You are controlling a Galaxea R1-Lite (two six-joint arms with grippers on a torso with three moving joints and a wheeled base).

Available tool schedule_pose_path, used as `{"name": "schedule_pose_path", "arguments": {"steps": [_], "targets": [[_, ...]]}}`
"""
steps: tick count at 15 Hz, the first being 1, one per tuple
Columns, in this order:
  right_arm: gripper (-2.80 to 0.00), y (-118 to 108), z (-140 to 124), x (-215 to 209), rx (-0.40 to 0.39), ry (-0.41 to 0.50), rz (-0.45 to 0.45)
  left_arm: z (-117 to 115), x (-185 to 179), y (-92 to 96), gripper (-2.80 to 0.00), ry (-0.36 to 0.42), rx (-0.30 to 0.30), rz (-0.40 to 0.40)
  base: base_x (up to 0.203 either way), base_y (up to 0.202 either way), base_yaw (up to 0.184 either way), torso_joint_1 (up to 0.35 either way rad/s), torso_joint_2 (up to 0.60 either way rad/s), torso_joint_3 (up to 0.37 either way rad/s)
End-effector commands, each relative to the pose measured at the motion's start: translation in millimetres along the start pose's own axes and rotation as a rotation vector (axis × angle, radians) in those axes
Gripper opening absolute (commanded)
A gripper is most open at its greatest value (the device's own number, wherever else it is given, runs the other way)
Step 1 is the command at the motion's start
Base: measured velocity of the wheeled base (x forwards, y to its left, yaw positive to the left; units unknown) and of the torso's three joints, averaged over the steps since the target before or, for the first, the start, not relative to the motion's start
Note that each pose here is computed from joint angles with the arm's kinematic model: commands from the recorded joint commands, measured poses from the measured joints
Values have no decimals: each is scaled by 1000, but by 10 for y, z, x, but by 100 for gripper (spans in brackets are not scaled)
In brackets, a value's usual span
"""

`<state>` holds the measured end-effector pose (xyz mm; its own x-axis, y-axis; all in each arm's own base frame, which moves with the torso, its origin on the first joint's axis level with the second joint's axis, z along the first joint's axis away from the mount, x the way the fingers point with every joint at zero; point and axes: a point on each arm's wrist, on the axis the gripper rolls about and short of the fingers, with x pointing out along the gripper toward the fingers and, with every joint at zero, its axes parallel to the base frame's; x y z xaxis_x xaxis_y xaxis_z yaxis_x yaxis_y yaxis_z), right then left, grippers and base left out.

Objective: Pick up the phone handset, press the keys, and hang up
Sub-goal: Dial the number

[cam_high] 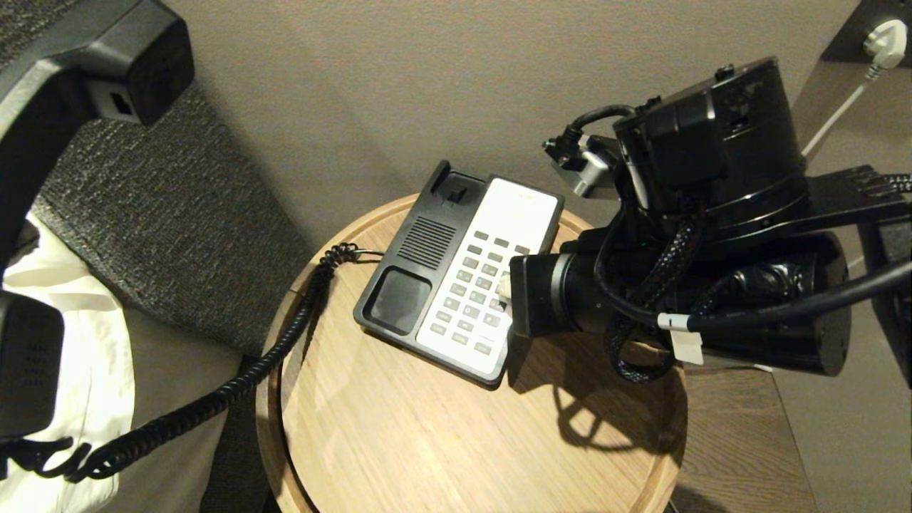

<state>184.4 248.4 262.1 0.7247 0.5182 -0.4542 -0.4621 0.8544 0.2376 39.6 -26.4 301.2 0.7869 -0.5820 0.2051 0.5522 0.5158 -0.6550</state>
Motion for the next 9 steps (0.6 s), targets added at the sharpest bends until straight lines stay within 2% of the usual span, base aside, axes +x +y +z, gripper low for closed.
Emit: {"name": "schedule_pose_path", "arguments": {"steps": [1,9], "targets": [[-280,-5,-10,21,1,-2,-19,4,-1,-3,-280,-2,-4,-2,0,0,0,0,0,0],[-280,-9,-55,76,-4,11,-37,5,-5,-5,-280,-3,-4,-3,0,0,0,0,0,0]]}}
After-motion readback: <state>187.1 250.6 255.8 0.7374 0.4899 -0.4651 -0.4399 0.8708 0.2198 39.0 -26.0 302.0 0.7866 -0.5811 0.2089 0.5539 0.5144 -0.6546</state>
